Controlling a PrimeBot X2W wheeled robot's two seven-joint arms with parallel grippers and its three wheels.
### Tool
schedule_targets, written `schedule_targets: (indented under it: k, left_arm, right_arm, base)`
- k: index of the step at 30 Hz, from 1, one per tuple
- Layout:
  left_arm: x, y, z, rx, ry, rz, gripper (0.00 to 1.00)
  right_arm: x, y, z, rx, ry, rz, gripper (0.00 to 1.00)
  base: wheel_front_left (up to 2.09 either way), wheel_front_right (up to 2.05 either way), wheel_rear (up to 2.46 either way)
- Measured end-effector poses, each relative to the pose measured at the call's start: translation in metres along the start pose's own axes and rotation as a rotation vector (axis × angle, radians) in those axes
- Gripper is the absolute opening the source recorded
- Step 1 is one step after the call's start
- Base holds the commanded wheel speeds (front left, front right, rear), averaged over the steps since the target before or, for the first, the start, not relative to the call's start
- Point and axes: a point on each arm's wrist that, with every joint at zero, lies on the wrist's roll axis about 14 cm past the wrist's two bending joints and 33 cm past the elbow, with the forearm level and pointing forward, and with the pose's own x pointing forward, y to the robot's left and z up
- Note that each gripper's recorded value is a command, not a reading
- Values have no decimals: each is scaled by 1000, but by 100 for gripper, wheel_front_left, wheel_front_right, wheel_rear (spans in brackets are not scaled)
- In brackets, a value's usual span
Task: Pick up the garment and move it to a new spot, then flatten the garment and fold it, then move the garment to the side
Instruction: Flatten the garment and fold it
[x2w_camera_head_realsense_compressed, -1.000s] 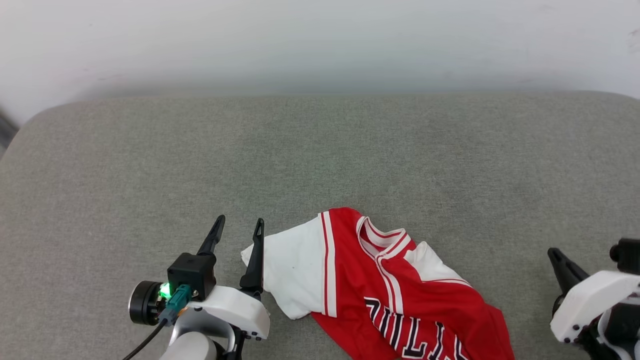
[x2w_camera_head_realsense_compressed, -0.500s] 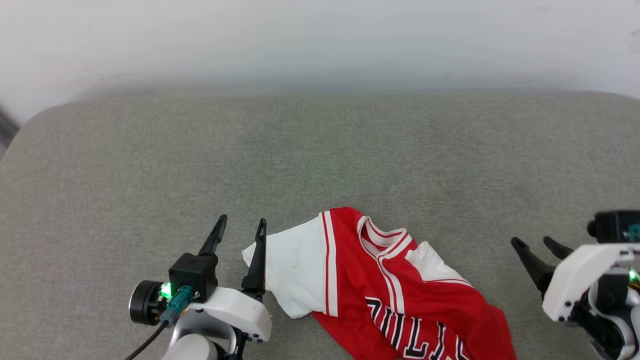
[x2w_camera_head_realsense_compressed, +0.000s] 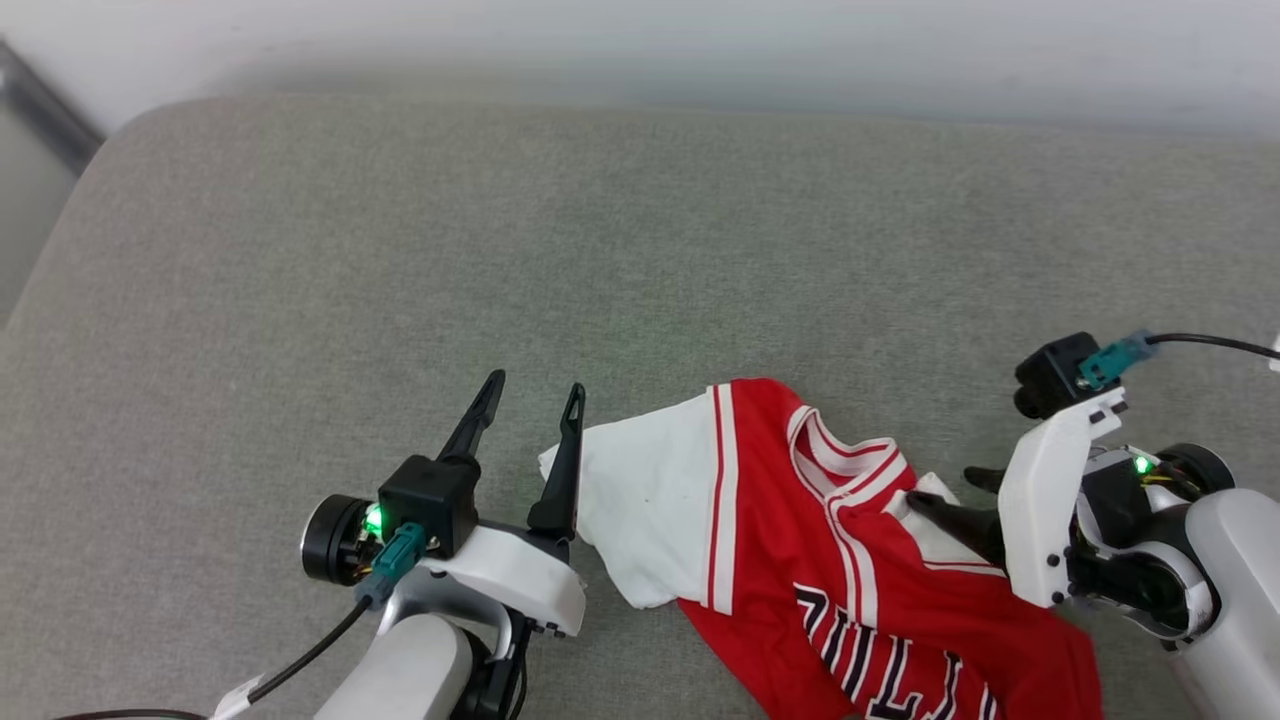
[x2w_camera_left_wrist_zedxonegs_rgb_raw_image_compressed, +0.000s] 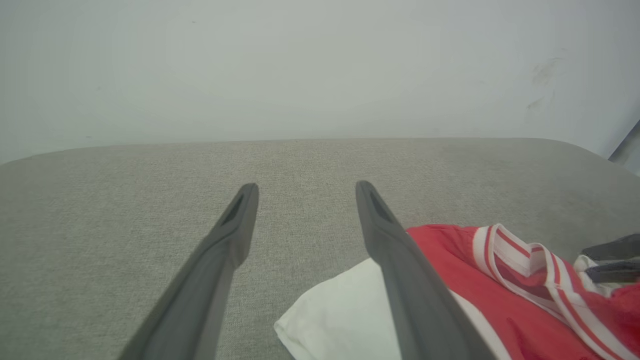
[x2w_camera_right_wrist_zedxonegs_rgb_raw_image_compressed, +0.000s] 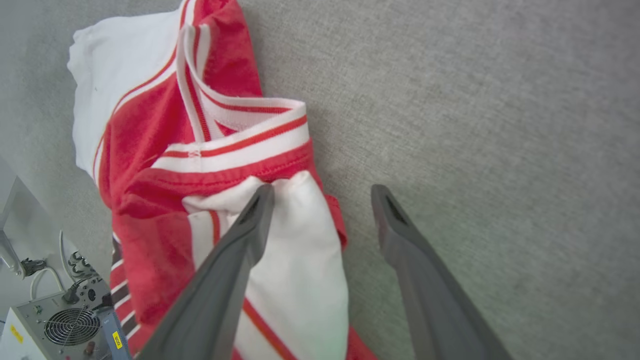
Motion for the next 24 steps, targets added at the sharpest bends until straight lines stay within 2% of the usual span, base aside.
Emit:
schedule_targets:
  k: [6,7,8,12,15,20,24]
  left_arm:
    - [2,9,-8,-3,15,28,100]
    - [3,9,-9,-4,18,28,100]
    - [3,10,-10,-4,21,31,100]
    - [4,10,-13,-4,27,31,100]
    - [5,9,-13,-3,23,29,100]
    - [7,6,-7,2,6,24,100]
    - [7,1,-3,3,-7,8,100]
  right_arm:
    - [17,14,-13,-52,123,86,98]
    - [18,14,-14,-55,130,93,19]
    - [18,12,-14,-57,133,95,0]
    - [17,9,-16,-48,147,103,0]
    - [13,5,-3,-37,94,98,0]
    - [-3,-30,23,-30,-38,-18,0]
    - [-26,-75,42,45,-176,-158,0]
  base:
    - [0,0,0]
    - [0,0,0]
    - [0,0,0]
    - [0,0,0]
    - [0,0,0]
    - [0,0,0]
    - [0,0,0]
